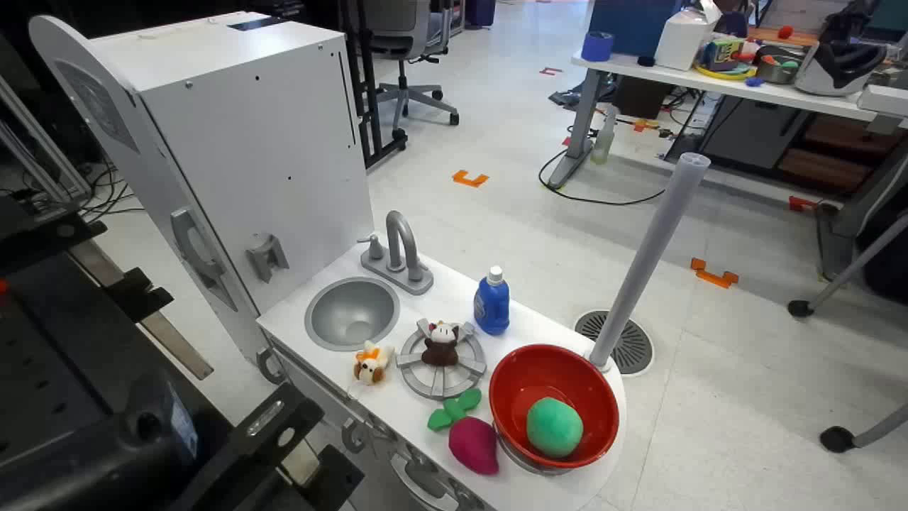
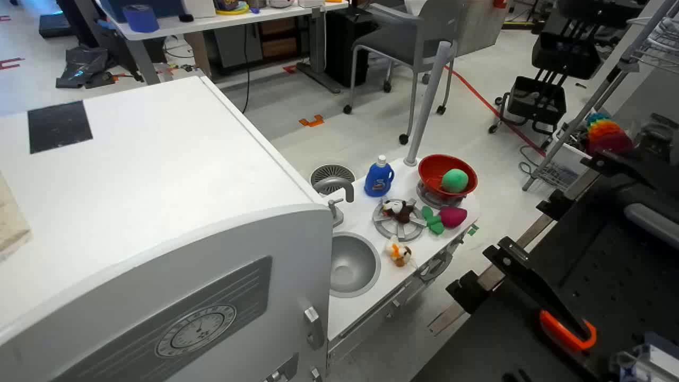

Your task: Remove the brown toy from the toy stove and put it in the toy sink

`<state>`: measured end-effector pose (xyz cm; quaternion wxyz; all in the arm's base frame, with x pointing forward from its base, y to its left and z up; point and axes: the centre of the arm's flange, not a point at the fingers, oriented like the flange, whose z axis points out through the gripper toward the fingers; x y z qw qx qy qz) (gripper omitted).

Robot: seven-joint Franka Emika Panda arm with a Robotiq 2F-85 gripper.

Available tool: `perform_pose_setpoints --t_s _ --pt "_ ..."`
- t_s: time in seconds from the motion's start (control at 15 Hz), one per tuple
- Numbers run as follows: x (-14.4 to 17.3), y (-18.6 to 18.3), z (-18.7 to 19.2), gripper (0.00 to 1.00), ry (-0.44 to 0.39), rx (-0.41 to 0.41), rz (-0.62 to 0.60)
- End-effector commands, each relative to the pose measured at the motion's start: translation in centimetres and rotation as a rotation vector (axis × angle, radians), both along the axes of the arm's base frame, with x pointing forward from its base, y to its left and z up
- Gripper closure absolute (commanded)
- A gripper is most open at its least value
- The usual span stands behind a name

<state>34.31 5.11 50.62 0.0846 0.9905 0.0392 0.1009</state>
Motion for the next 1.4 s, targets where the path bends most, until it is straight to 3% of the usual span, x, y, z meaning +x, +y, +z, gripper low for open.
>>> perform_pose_setpoints --t_s 0.0,1.0,1.33 --pt "0.0 0.0 0.1 0.00 -0.002 0.000 0.000" --pt "0.0 0.0 0.1 0.00 -0.003 0.000 0.000" --pt "4.3 -1.2 -1.3 0.00 0.026 -0.016 -0.002"
